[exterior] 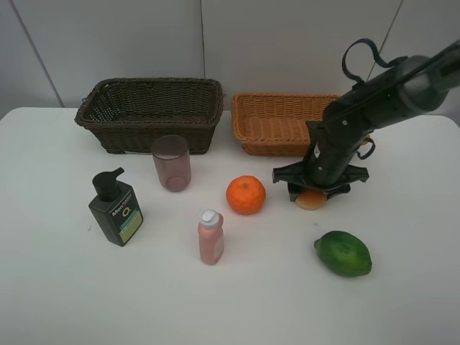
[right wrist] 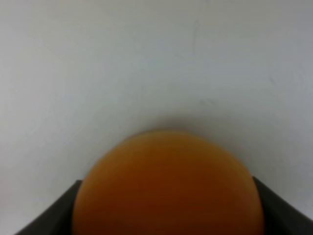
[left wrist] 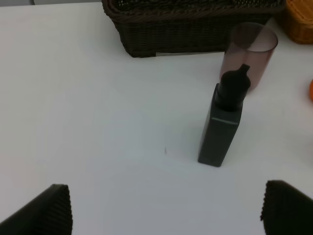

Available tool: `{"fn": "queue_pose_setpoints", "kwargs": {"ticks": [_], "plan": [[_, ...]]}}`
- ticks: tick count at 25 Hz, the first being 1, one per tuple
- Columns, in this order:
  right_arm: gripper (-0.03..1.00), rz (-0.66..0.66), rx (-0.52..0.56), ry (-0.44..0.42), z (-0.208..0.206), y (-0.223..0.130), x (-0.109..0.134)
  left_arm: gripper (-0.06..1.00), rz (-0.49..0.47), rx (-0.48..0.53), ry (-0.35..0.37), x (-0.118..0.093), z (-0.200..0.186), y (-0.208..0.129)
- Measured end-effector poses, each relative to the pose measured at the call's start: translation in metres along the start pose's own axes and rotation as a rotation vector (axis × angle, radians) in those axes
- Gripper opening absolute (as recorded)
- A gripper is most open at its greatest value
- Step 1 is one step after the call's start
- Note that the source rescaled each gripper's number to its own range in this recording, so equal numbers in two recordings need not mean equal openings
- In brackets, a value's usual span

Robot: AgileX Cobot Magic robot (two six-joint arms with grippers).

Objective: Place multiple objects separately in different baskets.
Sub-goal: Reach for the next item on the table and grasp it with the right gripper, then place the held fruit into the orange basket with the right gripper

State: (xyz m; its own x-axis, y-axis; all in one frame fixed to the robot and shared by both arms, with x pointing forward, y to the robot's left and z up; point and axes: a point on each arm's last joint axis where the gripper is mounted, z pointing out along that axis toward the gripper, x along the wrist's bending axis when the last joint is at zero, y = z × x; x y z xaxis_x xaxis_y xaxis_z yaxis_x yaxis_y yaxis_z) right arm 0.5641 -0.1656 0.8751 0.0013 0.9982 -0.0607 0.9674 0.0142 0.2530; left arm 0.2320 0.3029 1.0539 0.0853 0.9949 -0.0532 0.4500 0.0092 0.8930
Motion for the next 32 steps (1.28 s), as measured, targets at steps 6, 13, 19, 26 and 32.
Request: {"fn": "queue_pose_setpoints", "kwargs": {"ticks": [6, 13, 19, 26, 32], "plan": [[0.0, 0.0, 0.0, 0.0, 0.0, 0.0, 0.0, 1.0, 0.0, 0.0, 0.0, 0.0, 0.0, 0.0], [0.0, 0.0, 0.002, -0.001, 0.0, 0.0, 0.0, 1.0, 0.0, 0.0, 0.0, 0.0, 0.0, 0.0], [0.0, -0.04, 0.044, -0.053, -0.028, 0.006, -0.006, 1.0, 0.0, 0.0, 0.0, 0.0, 0.0, 0.0], [0.0, -0.107, 0.139, -0.086, -0.092, 0.027, -0.007, 1.0, 0.0, 0.0, 0.0, 0.0, 0.0, 0.0], [0.0, -0.125, 0.132, -0.063, -0.126, 0.049, -0.003, 1.0, 0.0, 0.0, 0.0, 0.0, 0.0, 0.0]]}}
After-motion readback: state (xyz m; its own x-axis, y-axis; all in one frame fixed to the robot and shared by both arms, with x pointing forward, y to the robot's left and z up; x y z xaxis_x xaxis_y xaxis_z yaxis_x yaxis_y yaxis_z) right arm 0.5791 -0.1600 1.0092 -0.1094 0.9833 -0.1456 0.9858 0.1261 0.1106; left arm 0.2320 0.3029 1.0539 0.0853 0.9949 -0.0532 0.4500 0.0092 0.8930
